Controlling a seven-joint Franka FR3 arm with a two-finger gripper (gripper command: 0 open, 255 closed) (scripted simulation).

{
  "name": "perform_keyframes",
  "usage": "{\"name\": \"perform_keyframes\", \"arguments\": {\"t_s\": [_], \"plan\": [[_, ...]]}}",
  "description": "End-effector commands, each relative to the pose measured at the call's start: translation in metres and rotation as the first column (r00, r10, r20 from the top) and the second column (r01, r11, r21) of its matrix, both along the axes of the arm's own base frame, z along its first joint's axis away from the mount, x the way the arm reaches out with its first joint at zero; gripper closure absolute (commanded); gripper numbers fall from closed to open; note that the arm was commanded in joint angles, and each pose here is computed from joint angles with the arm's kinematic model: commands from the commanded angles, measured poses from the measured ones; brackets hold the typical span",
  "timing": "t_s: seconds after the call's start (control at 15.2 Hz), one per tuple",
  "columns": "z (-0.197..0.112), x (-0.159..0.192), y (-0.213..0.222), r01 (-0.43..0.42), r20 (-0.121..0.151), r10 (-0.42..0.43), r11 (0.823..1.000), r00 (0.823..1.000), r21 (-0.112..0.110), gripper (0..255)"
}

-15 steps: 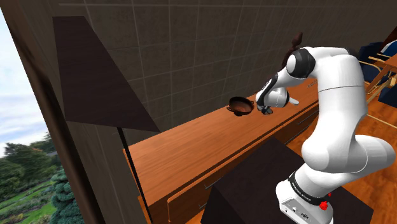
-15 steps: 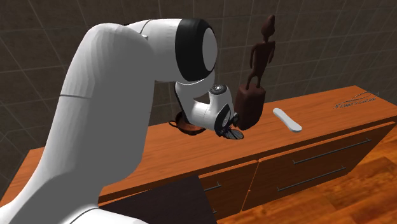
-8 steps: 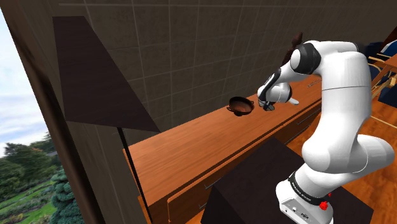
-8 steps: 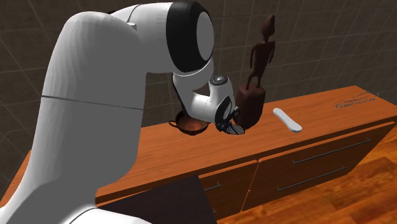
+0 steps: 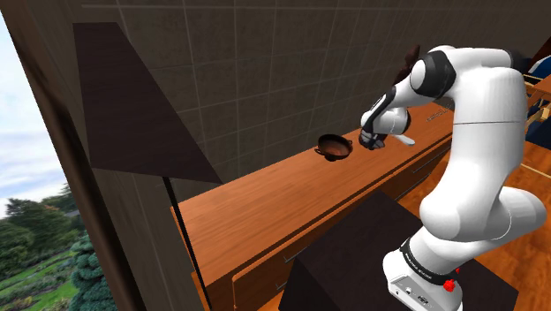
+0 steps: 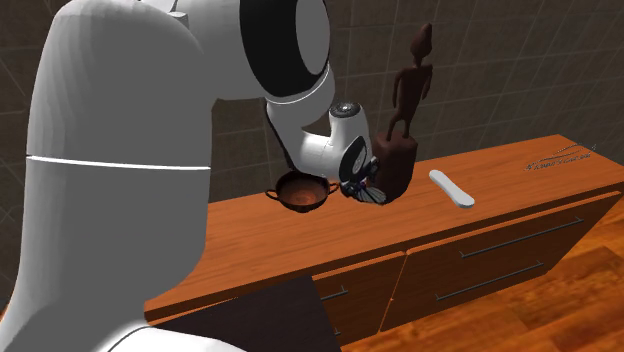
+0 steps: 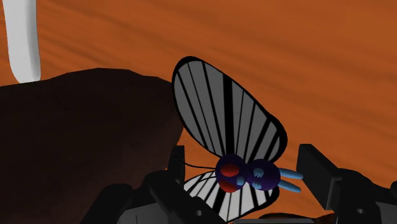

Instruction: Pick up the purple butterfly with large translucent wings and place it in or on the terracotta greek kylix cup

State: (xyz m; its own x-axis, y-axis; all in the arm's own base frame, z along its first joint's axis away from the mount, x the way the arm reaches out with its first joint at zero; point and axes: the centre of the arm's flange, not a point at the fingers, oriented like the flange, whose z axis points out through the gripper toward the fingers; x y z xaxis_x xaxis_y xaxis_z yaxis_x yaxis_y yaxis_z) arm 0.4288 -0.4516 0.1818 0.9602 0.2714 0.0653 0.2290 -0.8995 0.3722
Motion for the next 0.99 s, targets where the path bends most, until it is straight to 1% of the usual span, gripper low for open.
{"name": "perform_keyframes", "arguments": {"t_s": [0.0, 0.66, 0.73, 0.92], "plan": [[0.011, 0.001, 0.0, 0.0, 0.0, 0.0, 1.0, 1.0, 0.0, 255], [0.064, 0.001, 0.0, 0.0, 0.0, 0.0, 1.0, 1.0, 0.0, 255], [0.065, 0.001, 0.0, 0.0, 0.0, 0.0, 1.0, 1.0, 0.0, 255], [0.066, 0.022, 0.033, 0.0, 0.0, 0.0, 1.0, 1.0, 0.0, 255]]}}
